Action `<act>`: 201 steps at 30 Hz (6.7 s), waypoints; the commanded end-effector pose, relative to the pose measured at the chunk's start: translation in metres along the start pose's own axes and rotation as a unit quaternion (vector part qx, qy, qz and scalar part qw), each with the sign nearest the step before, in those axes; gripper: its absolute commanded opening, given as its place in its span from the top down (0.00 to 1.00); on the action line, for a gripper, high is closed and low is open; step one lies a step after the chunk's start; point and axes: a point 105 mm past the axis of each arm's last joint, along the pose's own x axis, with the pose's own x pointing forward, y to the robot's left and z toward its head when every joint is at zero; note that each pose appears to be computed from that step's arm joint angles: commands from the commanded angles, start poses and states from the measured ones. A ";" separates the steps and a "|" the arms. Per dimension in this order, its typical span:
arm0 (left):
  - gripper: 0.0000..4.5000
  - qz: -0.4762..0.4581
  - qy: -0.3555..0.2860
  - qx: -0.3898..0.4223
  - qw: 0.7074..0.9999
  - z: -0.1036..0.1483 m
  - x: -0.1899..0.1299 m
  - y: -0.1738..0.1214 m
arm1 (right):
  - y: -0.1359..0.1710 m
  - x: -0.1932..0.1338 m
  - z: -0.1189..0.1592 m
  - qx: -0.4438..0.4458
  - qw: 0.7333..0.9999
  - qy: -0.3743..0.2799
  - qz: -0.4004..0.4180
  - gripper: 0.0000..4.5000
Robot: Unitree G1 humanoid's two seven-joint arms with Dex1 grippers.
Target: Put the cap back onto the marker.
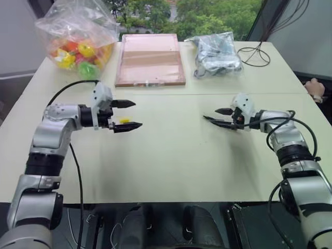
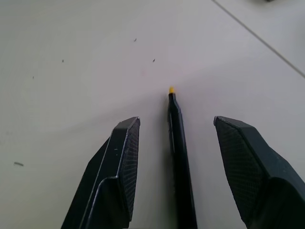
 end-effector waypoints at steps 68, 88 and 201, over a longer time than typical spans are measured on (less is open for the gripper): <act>0.00 0.117 0.097 -0.042 0.987 -0.072 -0.015 0.069 | 0.073 -0.008 0.115 -0.102 0.985 -0.105 0.093 0.98; 0.31 0.089 0.119 -0.049 0.988 -0.080 -0.018 0.061 | 0.070 -0.012 0.111 -0.092 0.988 -0.108 0.061 1.00; 1.00 -0.145 -0.037 0.154 0.977 0.051 0.075 0.002 | 0.063 -0.004 0.145 -0.213 0.965 -0.105 0.109 1.00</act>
